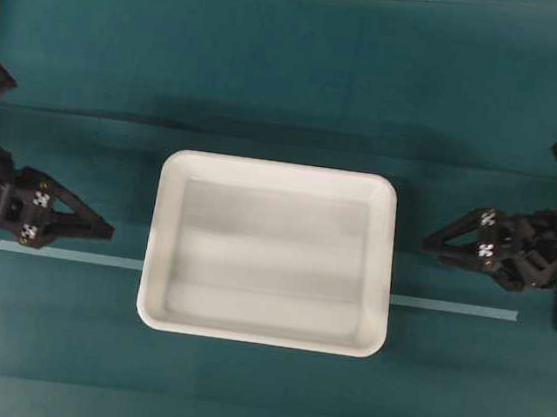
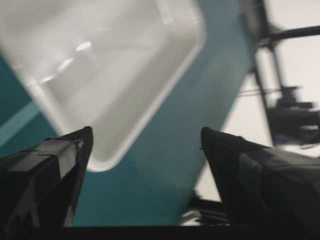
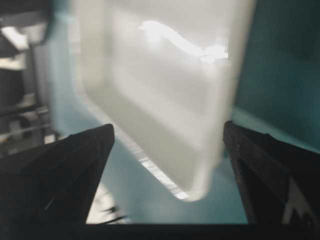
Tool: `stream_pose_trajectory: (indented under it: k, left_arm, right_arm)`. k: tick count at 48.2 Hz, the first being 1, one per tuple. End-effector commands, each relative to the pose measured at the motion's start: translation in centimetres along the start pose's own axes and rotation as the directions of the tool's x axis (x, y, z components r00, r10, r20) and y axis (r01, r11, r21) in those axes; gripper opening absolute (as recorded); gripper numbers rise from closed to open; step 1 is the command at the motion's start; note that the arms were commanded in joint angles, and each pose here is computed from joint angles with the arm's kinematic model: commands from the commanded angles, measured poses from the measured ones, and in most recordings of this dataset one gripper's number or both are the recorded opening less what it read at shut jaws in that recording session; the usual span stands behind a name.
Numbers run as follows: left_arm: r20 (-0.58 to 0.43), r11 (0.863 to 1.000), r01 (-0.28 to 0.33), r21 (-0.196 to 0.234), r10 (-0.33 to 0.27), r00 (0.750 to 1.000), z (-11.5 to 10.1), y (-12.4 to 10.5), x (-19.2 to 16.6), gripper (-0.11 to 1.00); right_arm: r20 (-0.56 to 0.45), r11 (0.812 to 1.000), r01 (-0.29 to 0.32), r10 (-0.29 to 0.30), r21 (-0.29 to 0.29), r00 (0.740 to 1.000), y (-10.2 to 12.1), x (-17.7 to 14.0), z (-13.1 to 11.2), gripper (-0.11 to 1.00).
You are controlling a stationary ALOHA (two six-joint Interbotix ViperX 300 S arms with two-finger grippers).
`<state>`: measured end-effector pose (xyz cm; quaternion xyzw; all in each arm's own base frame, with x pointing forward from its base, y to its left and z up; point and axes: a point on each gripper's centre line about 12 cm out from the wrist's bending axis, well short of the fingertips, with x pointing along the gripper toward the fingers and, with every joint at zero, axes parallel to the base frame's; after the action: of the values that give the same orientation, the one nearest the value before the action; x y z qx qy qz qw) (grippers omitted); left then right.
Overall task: Lift the white case with both hands.
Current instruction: 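Open both grippers and lower them onto the tray's left and right rims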
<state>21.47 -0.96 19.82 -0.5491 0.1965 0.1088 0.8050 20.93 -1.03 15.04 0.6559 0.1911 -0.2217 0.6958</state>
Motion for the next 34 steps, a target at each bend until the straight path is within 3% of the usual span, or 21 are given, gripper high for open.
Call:
stream_pose_trajectory:
  k: [1,7,15,24,34]
  left_arm:
    - [-0.008,1.000,-0.015,0.001,0.015,1.000,-0.4,1.0,1.0,0.94]
    - [0.008,1.000,0.007,-0.004,-0.007,1.000,-0.6,2.0,1.7,0.94]
    - [0.010,1.000,0.017,-0.006,-0.017,1.000,-1.1,3.4,2.8,0.94]
    - [0.012,1.000,-0.010,-0.003,0.010,1.000,-1.4,5.2,4.0,0.94]
    - [0.059,1.000,-0.011,-0.005,0.012,0.998,-0.6,6.4,5.4,0.94]
  right_arm:
    - [-0.003,0.999,0.035,-0.035,-0.032,0.999,-0.6,1.0,-0.2,0.93]
    - [0.008,0.997,-0.015,0.016,-0.076,1.000,-0.6,1.8,-0.5,0.93]
    - [0.042,0.992,-0.093,0.097,-0.086,0.994,-1.7,2.3,-0.7,0.93]
    - [0.077,0.993,-0.087,0.093,-0.083,0.993,-3.3,2.7,-0.7,0.93]
    - [0.088,0.989,-0.102,0.111,-0.109,0.990,-3.1,4.2,-0.9,0.93]
